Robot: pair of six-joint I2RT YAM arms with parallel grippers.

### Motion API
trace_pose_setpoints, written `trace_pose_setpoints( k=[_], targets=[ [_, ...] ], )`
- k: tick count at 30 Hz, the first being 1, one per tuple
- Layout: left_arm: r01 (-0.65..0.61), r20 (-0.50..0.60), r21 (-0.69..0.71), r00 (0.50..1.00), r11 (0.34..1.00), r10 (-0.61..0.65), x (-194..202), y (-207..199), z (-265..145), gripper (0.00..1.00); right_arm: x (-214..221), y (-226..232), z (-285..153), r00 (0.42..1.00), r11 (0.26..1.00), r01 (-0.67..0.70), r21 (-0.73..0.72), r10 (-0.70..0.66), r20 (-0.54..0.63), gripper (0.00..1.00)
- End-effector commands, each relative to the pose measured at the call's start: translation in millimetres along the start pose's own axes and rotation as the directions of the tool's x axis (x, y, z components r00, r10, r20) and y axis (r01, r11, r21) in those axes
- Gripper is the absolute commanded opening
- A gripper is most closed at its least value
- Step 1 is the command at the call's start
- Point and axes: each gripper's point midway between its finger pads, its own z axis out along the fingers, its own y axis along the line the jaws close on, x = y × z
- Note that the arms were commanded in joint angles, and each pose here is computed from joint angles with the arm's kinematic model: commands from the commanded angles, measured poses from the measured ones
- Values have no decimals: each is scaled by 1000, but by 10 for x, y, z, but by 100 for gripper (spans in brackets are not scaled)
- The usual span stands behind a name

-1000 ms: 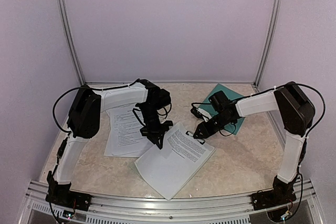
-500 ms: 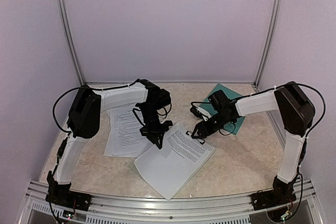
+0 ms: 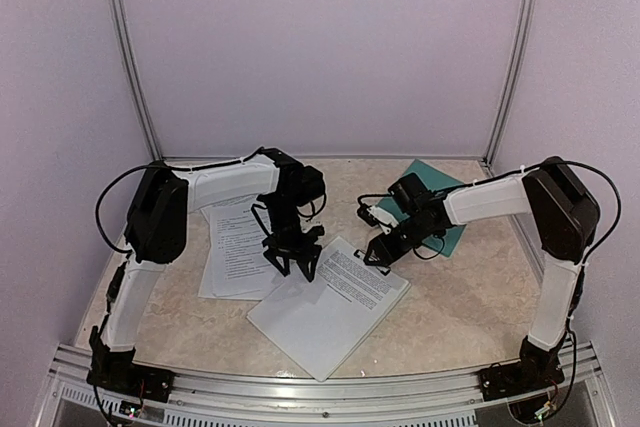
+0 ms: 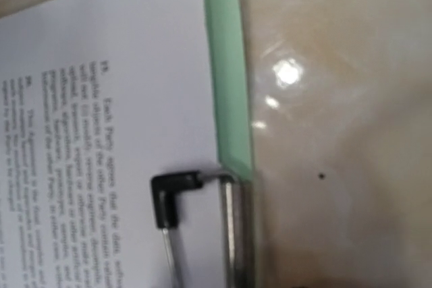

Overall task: Put the files into the folder
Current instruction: Close the spring clip at the center of the board, then move the folder with files to the center of the board.

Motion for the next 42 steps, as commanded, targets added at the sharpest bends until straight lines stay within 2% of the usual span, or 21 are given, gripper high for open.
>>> trace_pose_setpoints(
  k=[1,5,11,17,23,32,37,42],
  targets=[
    [31,-21,-98,999,995,-33,417,83,-452,72,274,-67,35,995,994,28,107,-18,-96,44],
    [52,121,-172,992,984,-31,366,177,-708,79,394,-138,60,986,981,91,169,-66,-152,36],
    [116,340,-257,940,959,-22,297,301,-1050,84,505,-324,-59,961,944,175,278,-102,-257,19],
    [200,493,-299,870,933,-29,297,430,-1360,90,467,-408,-180,928,907,291,305,-191,-319,13],
    [257,564,-322,825,911,-34,296,558,-1525,91,272,-614,-91,869,835,436,337,-293,-398,12],
    [267,591,-301,806,915,-41,353,611,-1617,91,-105,-925,356,777,750,575,327,-377,-504,12],
    [273,593,-302,804,913,-44,368,656,-1619,91,-415,-1034,415,763,703,617,353,-426,-486,14],
    [271,592,-295,805,916,-48,318,676,-1597,91,-698,-1162,396,768,657,632,412,-456,-451,23]
  ],
)
